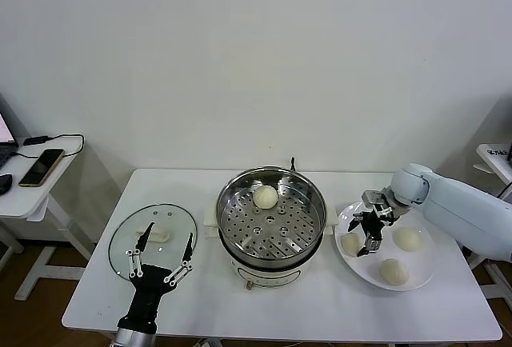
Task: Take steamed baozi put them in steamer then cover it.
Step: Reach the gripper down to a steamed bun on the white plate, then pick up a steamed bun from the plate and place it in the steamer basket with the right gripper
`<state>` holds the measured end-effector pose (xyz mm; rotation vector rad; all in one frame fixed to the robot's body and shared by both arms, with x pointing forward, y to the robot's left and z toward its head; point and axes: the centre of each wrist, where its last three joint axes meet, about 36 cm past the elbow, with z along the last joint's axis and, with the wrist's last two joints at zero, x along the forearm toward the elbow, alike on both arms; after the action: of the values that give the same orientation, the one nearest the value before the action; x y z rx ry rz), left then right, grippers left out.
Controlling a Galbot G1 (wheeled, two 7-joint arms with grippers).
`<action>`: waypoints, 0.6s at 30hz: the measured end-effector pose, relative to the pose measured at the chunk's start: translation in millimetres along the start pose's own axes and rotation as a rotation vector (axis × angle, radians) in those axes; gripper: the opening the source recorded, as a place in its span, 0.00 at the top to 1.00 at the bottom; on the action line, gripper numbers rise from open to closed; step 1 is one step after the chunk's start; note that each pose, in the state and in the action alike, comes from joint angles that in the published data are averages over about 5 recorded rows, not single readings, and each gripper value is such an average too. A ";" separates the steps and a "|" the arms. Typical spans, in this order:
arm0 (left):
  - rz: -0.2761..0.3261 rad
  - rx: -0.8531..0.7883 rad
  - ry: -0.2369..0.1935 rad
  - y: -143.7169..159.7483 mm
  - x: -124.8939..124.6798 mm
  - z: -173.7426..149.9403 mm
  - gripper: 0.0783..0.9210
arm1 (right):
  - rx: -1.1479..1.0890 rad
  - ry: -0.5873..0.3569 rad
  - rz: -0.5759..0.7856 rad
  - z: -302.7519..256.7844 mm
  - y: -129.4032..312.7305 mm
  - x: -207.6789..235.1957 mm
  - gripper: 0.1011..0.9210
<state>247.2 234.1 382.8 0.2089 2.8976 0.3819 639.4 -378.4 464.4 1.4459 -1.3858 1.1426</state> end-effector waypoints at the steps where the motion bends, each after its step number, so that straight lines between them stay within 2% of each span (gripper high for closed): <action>1: 0.000 0.000 -0.001 0.0 -0.3 0.0 0.12 | -0.001 0.001 0.000 0.0 -0.1 1.1 0.26; 9: -0.001 -0.002 -0.010 1.0 -3.5 -0.5 0.12 | 0.020 0.012 0.007 -7.0 -8.9 36.0 0.28; 18: 0.007 0.002 -0.024 -0.7 -7.6 -2.0 0.12 | 0.118 0.030 0.020 -62.5 -40.4 131.4 0.30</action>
<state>254.0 231.8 385.9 0.2219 2.8747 0.3751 673.4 -349.9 608.8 1.4936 -1.3339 1.2720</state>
